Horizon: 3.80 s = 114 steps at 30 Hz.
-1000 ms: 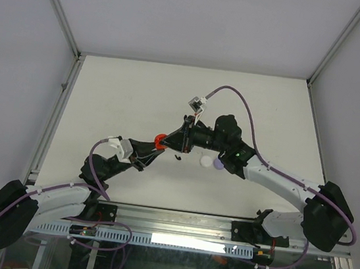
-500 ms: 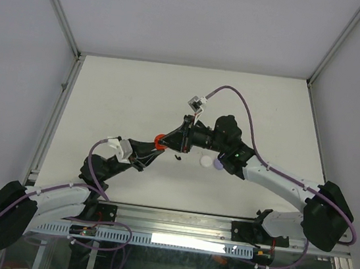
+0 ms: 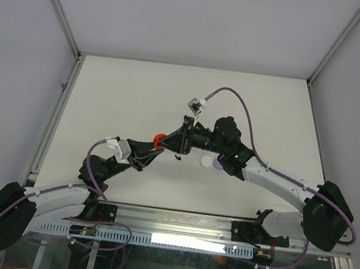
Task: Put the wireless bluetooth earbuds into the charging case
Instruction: Place the earbud in the charging case.
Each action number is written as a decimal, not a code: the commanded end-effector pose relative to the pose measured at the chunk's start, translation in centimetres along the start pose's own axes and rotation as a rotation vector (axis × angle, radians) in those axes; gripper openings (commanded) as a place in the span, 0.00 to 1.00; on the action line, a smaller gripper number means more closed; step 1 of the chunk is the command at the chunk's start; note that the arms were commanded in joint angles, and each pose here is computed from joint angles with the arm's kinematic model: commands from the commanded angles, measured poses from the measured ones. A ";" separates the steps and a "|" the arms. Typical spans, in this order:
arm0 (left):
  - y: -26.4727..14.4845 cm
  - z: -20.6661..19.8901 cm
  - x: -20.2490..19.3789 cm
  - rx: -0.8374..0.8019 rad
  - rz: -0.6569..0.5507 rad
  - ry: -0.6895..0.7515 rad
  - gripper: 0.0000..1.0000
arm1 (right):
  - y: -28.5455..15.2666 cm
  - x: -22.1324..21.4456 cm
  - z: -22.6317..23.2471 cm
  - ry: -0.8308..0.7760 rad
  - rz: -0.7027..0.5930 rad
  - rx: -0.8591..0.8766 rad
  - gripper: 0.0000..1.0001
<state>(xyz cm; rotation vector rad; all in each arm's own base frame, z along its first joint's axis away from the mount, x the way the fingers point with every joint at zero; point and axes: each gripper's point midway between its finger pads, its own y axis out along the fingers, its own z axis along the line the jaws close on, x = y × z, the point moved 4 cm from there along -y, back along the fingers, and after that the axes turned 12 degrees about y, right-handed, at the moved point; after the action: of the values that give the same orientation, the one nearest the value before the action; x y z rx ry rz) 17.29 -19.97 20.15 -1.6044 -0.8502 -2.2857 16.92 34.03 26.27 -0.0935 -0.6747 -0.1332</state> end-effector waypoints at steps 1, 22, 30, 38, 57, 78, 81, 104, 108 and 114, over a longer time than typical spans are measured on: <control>-0.6 -0.3 0.9 -0.011 -0.059 0.034 0.00 | 0.3 0.5 0.4 -0.014 -0.041 0.020 0.10; -0.3 -0.7 0.5 -0.042 -0.039 0.030 0.00 | -0.5 2.0 2.6 -0.035 -0.139 0.100 0.10; -0.3 -0.5 0.6 -0.028 -0.046 0.030 0.00 | -0.1 1.5 1.6 -0.018 -0.114 0.065 0.10; -0.5 -0.1 0.7 0.002 -0.046 0.029 0.00 | -0.2 0.9 1.2 0.010 -0.089 0.049 0.10; -0.6 0.0 0.9 0.016 -0.058 0.029 0.00 | -0.9 0.7 -0.1 0.020 -0.112 -0.048 0.13; -0.6 0.1 0.6 0.024 -0.045 0.025 0.00 | -0.8 0.1 -0.6 0.006 -0.085 -0.152 0.21; -0.6 0.1 0.6 0.024 -0.044 0.024 0.00 | -0.8 0.2 -0.5 0.001 -0.091 -0.170 0.24; -0.3 0.0 0.1 0.010 -0.019 0.015 0.00 | -1.9 2.1 2.4 -0.131 -0.094 -0.154 0.38; -0.2 -0.2 0.0 -0.004 -0.016 0.016 0.00 | -1.4 1.9 2.4 -0.130 -0.070 -0.142 0.38; -0.2 -0.4 0.1 -0.018 -0.016 0.014 0.00 | -0.6 1.5 1.9 -0.116 -0.029 -0.149 0.38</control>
<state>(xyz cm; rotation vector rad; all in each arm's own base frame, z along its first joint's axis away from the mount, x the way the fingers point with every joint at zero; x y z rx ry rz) 17.46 -19.99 19.30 -1.6196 -0.8224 -2.2538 16.96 32.66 26.46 -0.2941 -0.7360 -0.2248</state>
